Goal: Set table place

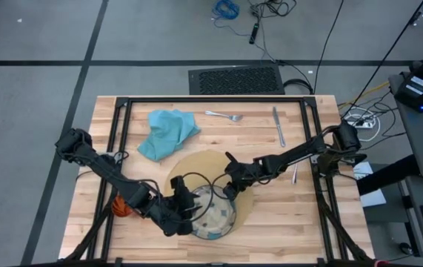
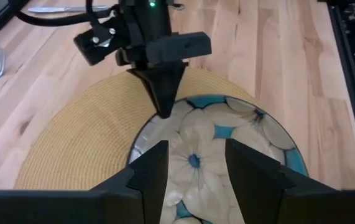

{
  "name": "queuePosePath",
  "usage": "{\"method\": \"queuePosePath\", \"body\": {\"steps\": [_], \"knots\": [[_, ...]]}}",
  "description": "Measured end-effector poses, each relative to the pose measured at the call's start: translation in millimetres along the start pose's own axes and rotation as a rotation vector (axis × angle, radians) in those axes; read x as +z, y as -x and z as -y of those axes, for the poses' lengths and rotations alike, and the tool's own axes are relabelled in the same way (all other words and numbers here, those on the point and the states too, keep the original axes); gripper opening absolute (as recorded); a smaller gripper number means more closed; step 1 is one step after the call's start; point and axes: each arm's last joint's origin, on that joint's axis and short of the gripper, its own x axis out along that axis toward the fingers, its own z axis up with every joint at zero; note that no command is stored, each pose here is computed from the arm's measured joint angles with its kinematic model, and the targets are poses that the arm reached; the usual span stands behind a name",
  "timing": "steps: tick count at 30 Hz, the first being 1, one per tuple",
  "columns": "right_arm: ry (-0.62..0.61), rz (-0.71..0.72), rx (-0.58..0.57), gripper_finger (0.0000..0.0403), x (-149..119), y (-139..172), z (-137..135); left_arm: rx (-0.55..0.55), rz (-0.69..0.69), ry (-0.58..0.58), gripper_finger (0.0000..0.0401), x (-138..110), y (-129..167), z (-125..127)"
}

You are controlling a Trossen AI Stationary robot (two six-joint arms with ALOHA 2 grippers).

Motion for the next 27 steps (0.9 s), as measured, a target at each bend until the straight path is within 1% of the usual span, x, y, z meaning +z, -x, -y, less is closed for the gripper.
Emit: {"method": "queuePosePath", "body": {"steps": [6, 9, 12, 16, 18, 22, 25, 27], "knots": [[0.001, 0.008, -0.024, 0.0116, 2, 0, 3, -0.002, 0.002, 0.002, 0.0145, 0, 0, 0], [0.024, 0.022, 0.004, 0.0143, 6, 4, 1, -0.003, 0.002, 0.001, 0.0145, 0, 1, 1], [0.06, 0.042, 0.042, 0.0158, 13, 17, -6, -0.005, 0.002, -0.001, 0.0145, -1, 1, 1], [0.091, 0.09, 0.064, 0.0163, 24, 42, -16, 0.0, -0.006, 0.018, 0.0145, -2, -1, 2], [0.091, 0.079, 0.015, 0.0161, 20, 48, -14, 0.01, -0.04, 0.017, 0.0145, -7, -6, 3], [0.079, 0.023, -0.111, 0.0154, 6, 46, -8, 0.054, -0.111, 0.013, 0.0145, -20, -16, 4], [0.069, 0.001, -0.15, 0.015, -2, 36, -6, 0.061, -0.12, 0.017, 0.0145, -23, -22, 7], [0.066, -0.006, -0.145, 0.0149, -5, 31, -7, 0.067, -0.124, 0.018, 0.0145, -24, -25, 7]]}}
